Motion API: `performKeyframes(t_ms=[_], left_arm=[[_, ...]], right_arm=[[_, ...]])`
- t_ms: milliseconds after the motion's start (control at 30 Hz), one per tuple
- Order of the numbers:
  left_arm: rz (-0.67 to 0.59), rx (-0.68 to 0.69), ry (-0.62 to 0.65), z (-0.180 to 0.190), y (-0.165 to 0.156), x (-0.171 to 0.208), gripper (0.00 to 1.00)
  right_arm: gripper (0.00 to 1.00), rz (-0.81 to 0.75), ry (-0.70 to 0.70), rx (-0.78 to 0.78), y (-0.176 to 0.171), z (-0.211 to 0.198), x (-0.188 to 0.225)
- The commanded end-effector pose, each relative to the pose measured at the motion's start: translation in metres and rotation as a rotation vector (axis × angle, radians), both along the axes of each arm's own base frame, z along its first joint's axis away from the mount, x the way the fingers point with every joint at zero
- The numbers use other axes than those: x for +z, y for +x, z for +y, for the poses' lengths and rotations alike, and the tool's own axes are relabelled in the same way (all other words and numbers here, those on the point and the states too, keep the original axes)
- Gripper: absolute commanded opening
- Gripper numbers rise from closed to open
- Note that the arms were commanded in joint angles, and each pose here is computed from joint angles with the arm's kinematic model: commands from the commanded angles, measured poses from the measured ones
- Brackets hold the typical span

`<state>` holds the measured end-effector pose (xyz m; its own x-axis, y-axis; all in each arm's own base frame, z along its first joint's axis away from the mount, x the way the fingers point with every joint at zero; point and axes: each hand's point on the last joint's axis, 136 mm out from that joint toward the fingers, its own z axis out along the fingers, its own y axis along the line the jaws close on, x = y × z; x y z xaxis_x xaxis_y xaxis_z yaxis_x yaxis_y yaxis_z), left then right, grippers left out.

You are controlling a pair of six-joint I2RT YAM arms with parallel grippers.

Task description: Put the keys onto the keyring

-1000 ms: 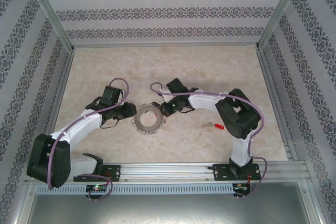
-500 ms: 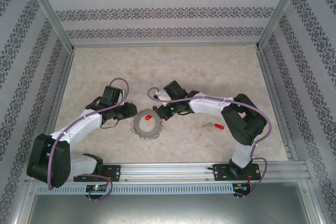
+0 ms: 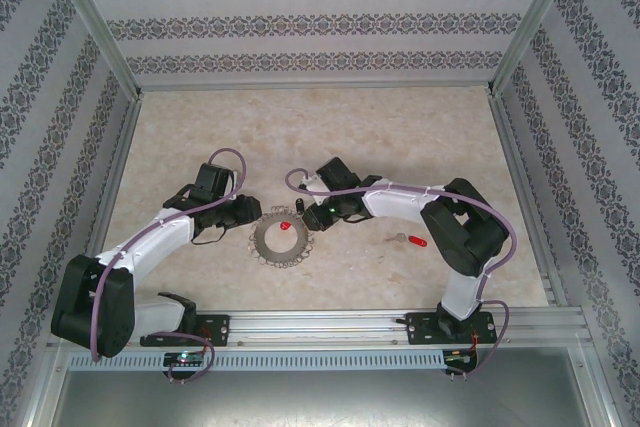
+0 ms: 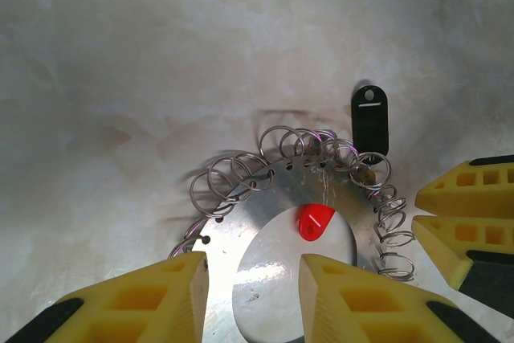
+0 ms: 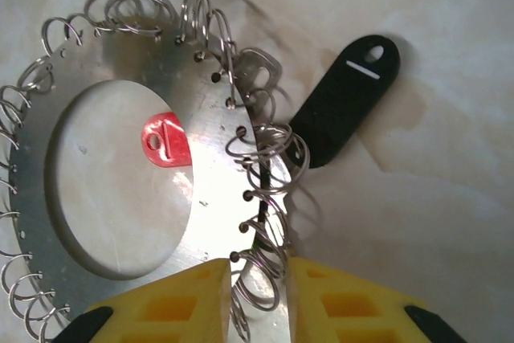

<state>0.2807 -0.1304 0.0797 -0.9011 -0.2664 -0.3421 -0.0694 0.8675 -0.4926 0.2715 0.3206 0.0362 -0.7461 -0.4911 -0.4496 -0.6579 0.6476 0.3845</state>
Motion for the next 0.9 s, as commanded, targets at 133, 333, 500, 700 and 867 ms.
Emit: performKeyframes(t_ms=[133, 333, 500, 700, 867], left_arm=[[-0.027, -0.022, -0.008, -0.004, 0.004, 0.002, 0.35], [-0.029, -0.022, -0.005, -0.004, 0.004, 0.003, 0.35], [-0.029, -0.022, -0.006, -0.004, 0.004, 0.002, 0.35], [-0.026, -0.024, -0.009, -0.005, 0.004, 0.001, 0.35], [-0.030, -0.024, -0.005, -0.004, 0.003, 0.002, 0.35]], right_arm=[[0.34, 0.022, -0.028, -0.021, 0.000, -0.009, -0.012], [0.34, 0.034, -0.004, -0.001, -0.001, -0.001, -0.010], [0.32, 0.058, -0.010, 0.011, -0.010, -0.005, -0.014], [0.30, 0.055, -0.005, 0.013, -0.012, -0.004, -0.013], [0.30, 0.037, 0.013, 0.011, -0.004, 0.002, -0.005]])
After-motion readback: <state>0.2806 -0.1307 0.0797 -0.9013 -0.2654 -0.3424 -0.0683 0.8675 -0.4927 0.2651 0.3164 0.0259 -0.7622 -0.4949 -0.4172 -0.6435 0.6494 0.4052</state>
